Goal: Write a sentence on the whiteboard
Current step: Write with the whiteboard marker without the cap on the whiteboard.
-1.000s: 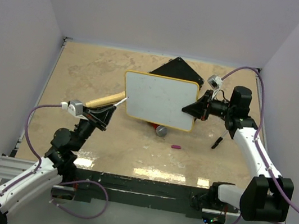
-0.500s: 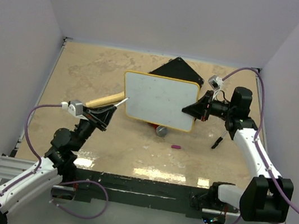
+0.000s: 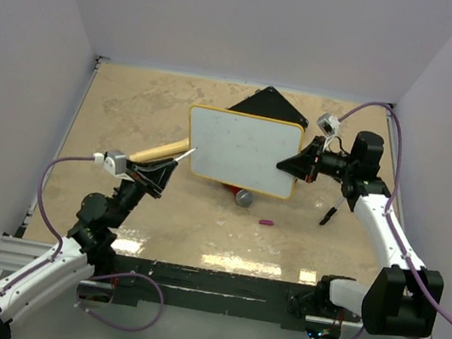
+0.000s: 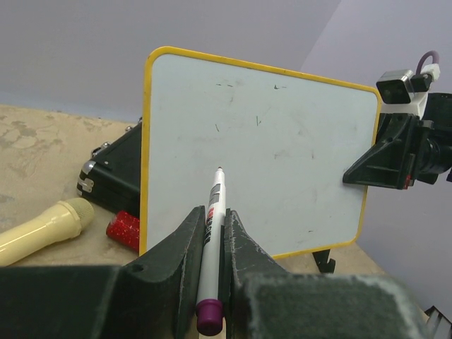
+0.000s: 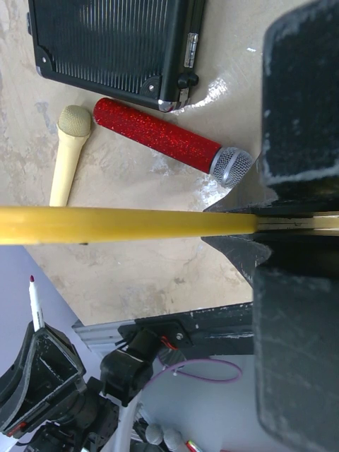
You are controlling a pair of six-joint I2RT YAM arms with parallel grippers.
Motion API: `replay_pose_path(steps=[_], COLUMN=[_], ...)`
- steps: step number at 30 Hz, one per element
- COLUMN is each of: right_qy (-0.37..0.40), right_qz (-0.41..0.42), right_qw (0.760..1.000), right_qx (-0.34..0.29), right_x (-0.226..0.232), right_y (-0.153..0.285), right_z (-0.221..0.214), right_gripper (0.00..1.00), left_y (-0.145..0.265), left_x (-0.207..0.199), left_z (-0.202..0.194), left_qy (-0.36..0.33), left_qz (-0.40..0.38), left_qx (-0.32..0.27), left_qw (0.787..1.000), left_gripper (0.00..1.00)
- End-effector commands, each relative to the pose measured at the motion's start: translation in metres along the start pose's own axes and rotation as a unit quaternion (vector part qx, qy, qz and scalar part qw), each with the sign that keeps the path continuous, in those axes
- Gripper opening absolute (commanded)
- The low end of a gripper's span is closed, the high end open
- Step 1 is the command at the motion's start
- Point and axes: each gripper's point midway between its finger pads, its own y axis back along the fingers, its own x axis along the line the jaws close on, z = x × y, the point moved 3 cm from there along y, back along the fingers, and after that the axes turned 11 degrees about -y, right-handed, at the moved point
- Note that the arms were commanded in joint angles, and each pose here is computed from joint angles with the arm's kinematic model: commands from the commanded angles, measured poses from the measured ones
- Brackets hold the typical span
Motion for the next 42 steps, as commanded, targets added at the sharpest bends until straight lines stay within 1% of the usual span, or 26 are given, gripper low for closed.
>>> replay_pose_path(steps=[1, 6, 8, 10, 11, 14, 17, 23, 29, 30, 34, 39, 42], right_qy=[0.058, 0.059, 0.056, 0.056, 0.057, 0.057, 0.056, 0.047, 0.044, 0.04, 0.037, 0.05, 0.057], right_qz=[0.037, 0.035, 0.036, 0.035, 0.035, 0.035, 0.036, 0.035, -0.005, -0.025, -0.055, -0.096, -0.107], right_qw=[0.998, 0.998, 0.998, 0.998, 0.998, 0.998, 0.998, 0.998, 0.998, 0.998, 0.995, 0.989, 0.987], right_qx=[-0.015, -0.017, -0.016, -0.016, -0.017, -0.017, -0.017, -0.016, -0.041, -0.052, -0.074, -0.098, -0.106], right_x=[0.02, 0.017, 0.016, 0.015, 0.015, 0.015, 0.014, 0.01, -0.004, -0.015, -0.031, -0.049, -0.056], right_y=[0.005, 0.006, 0.006, 0.007, 0.007, 0.008, 0.008, 0.007, 0.014, 0.022, 0.027, 0.032, 0.033], right_z=[0.018, 0.02, 0.02, 0.02, 0.02, 0.02, 0.02, 0.019, 0.033, 0.038, 0.048, 0.063, 0.07], right_gripper=[0.0, 0.0, 0.0, 0.0, 0.0, 0.0, 0.0, 0.0, 0.0, 0.0, 0.0, 0.0, 0.0], left_y=[-0.007, -0.011, -0.016, -0.02, -0.023, -0.028, -0.03, -0.037, -0.047, -0.049, -0.058, -0.067, -0.071], left_x=[-0.009, -0.006, -0.004, -0.005, -0.004, -0.005, -0.007, -0.01, -0.012, -0.013, -0.015, -0.013, -0.015], left_z=[0.031, 0.03, 0.024, 0.028, 0.023, 0.021, 0.029, 0.041, 0.042, 0.041, 0.045, 0.042, 0.038], left_qy=[0.001, -0.009, -0.016, -0.021, -0.024, -0.029, -0.036, -0.05, -0.058, -0.06, -0.075, -0.083, -0.082], left_qz=[-0.013, -0.005, -0.002, -0.005, -0.006, -0.01, -0.016, -0.021, -0.028, -0.028, -0.035, -0.037, -0.049], left_qx=[-0.045, -0.045, -0.036, -0.045, -0.036, -0.034, -0.053, -0.071, -0.074, -0.073, -0.073, -0.064, -0.059], left_qw=[0.999, 0.999, 0.999, 0.999, 0.999, 0.999, 0.998, 0.996, 0.995, 0.995, 0.994, 0.994, 0.994], left_gripper=[0.0, 0.0, 0.0, 0.0, 0.0, 0.0, 0.0, 0.0, 0.0, 0.0, 0.0, 0.0, 0.0])
